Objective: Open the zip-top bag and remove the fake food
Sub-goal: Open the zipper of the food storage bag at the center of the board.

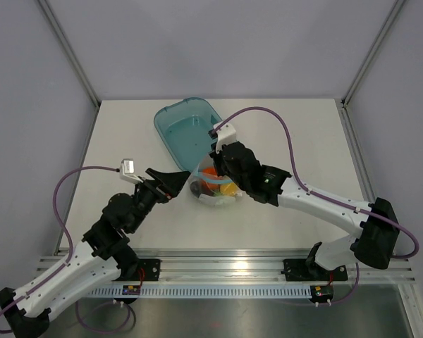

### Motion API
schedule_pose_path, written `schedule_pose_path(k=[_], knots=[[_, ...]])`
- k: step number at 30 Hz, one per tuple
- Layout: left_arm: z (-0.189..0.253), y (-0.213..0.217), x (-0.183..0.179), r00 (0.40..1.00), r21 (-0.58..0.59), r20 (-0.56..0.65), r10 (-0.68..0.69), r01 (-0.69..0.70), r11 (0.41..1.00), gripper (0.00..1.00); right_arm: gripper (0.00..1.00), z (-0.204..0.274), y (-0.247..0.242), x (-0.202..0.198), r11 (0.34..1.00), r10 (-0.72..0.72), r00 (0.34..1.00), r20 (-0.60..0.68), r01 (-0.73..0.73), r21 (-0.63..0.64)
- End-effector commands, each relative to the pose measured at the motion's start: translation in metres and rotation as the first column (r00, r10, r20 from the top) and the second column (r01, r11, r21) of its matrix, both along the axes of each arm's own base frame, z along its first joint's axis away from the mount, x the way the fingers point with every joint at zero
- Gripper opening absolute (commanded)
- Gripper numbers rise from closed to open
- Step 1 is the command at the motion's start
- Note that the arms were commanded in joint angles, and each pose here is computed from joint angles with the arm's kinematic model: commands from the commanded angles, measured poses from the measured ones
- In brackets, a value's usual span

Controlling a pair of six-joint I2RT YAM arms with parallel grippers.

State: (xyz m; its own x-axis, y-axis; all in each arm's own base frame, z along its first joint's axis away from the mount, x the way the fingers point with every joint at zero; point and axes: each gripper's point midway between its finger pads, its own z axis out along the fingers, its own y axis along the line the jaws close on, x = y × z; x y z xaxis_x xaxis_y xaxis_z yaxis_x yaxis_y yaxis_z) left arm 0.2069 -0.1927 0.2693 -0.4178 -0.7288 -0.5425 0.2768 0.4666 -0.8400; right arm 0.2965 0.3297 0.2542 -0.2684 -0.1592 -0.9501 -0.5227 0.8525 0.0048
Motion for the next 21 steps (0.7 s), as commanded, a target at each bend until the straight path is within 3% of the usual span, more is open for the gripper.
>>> schedule_pose_path(k=[1, 7, 12, 16, 18, 21], knots=[[0.001, 0.002, 0.004, 1.000, 0.005, 0.005, 0.025, -0.025, 1.000, 0.99, 0.00, 0.022, -0.012, 0.011, 0.993, -0.119, 0.992, 0.037, 0.118, 0.023], [-0.004, 0.013, 0.012, 0.996, 0.053, 0.017, 0.092, -0.093, 0.994, 0.99, 0.00, 0.029, -0.042, 0.015, 0.971, -0.230, 0.972, 0.054, 0.233, -0.045], [-0.008, 0.018, 0.016, 0.992, 0.082, 0.022, 0.124, -0.126, 0.989, 0.99, 0.00, 0.031, -0.103, 0.030, 0.878, -0.455, 0.888, 0.060, 0.459, -0.133], [-0.016, 0.018, 0.021, 0.990, 0.125, 0.015, 0.140, -0.140, 0.982, 0.99, 0.00, 0.048, -0.142, 0.031, 0.806, -0.566, 0.814, 0.132, 0.580, -0.118], [-0.033, 0.023, 0.023, 0.981, 0.159, -0.066, 0.184, -0.172, 0.972, 0.99, 0.00, 0.059, -0.164, 0.029, 0.763, -0.628, 0.764, 0.148, 0.642, -0.078], [-0.033, 0.013, 0.023, 0.992, 0.206, -0.031, 0.126, -0.117, 0.971, 0.99, 0.00, 0.074, -0.189, 0.023, 0.717, -0.687, 0.707, 0.168, 0.697, 0.000]])
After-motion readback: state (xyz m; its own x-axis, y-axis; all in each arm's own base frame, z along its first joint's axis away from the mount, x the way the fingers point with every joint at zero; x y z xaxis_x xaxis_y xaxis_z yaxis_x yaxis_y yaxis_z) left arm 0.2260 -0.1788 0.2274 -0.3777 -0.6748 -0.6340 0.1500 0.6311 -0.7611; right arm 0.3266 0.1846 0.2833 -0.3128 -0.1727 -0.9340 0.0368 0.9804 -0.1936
